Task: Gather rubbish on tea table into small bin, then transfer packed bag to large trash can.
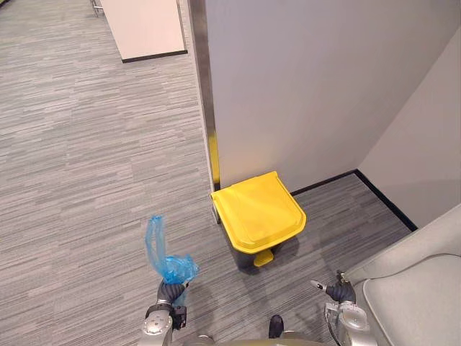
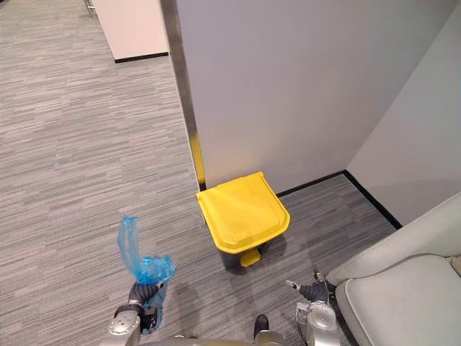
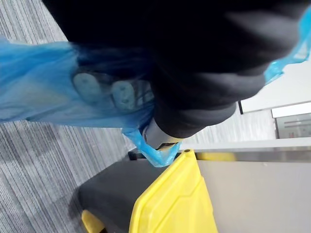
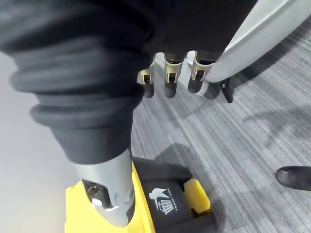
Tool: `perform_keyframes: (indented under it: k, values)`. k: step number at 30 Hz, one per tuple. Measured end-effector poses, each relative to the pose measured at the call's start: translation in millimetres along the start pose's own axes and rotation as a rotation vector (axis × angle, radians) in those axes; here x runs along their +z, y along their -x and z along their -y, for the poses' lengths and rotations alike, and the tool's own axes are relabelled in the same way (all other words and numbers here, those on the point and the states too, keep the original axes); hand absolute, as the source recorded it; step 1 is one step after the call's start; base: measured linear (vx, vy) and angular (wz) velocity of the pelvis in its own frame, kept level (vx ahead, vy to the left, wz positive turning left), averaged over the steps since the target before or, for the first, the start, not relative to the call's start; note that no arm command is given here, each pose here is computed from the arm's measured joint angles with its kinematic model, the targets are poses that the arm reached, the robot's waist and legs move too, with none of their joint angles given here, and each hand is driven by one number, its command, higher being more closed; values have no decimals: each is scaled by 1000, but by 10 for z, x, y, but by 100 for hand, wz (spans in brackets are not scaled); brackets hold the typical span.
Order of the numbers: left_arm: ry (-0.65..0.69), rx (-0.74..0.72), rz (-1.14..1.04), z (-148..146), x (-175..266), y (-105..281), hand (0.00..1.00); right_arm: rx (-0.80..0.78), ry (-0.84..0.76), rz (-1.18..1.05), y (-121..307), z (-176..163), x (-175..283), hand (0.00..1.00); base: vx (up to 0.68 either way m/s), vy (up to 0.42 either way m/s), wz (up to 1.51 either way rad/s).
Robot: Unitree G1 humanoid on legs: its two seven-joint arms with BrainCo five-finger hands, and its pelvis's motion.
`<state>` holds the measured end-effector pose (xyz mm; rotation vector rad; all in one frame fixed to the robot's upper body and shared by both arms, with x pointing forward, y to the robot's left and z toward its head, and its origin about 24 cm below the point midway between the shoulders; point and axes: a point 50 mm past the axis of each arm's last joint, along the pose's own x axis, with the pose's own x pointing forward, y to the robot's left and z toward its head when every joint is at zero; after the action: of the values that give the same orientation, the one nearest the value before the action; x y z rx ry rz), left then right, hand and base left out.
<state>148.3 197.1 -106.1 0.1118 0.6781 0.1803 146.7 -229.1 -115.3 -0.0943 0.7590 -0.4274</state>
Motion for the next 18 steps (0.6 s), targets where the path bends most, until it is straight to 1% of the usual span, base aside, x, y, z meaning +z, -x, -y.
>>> perform_keyframes:
  k: [7,12,18]
  values:
    - [3,2,-7,-1,-22,12,100,-1,1,-1,1,5,-4,0,48,13,-6]
    - [21,32,-6,-72,-29,23,100,5,-8,51,-58,-44,178,0,143,50,-41]
    - [32,39,139,-89,314,12,100,-32,-37,169,-74,21,486,0,63,73,-11]
